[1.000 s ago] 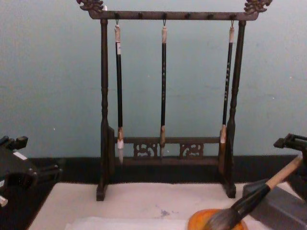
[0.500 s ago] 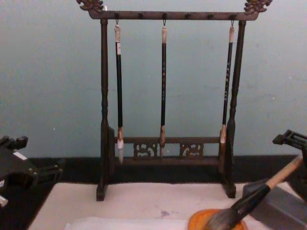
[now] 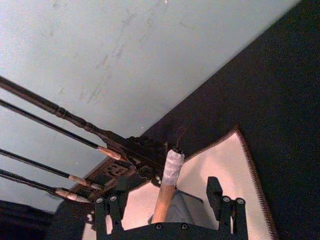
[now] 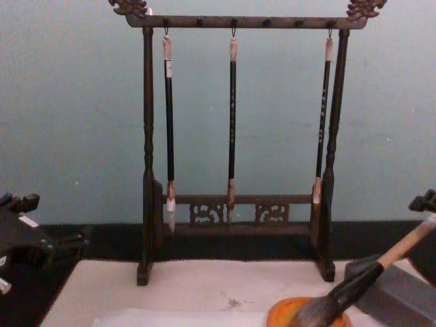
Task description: Pick up the brush from the inkstone, write on the paper, then place the brush back to its original position.
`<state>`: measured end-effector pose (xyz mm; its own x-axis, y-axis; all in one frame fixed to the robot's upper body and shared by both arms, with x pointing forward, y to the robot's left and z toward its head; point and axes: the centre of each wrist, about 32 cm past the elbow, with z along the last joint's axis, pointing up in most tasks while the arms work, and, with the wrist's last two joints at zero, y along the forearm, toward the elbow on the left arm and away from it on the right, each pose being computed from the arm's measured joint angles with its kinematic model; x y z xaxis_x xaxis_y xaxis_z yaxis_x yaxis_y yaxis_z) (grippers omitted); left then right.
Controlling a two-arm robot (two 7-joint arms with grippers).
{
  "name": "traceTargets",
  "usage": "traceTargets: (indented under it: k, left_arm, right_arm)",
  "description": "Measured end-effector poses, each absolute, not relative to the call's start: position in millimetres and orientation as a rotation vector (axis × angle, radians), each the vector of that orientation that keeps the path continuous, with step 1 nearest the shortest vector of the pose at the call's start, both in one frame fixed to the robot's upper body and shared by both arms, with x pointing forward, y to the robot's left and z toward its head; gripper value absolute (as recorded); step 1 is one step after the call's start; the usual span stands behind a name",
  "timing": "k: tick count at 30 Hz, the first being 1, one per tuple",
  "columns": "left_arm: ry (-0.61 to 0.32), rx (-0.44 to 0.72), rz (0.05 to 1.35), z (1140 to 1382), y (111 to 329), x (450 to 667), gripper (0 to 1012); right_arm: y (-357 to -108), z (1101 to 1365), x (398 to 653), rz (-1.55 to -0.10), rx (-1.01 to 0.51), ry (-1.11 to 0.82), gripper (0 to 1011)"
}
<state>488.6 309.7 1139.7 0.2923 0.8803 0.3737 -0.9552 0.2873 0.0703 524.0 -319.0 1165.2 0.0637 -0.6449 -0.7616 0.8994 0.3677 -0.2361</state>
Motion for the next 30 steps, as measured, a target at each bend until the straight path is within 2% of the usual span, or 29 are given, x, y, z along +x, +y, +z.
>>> traceTargets:
  k: [6, 13, 21, 30]
  left_arm:
    - [-0.285, 0.304, 1.248, 1140, 310, 489, 1010]
    - [-0.285, 0.304, 1.248, 1140, 310, 489, 1009]
    - [-0.285, 0.304, 1.248, 1140, 310, 489, 1010]
    - [-0.285, 0.304, 1.248, 1140, 310, 489, 1010]
  right_arm:
    - [-316, 1172, 506, -1.233, 0.293, 0.821, 1000]
    - [-295, 1175, 477, -1.294, 0.159, 0.469, 1000]
    - [-271, 1160, 460, -1.292, 0.011, 0.126, 1000]
    - [-256, 1135, 458, -1.270, -0.112, -0.196, 1000]
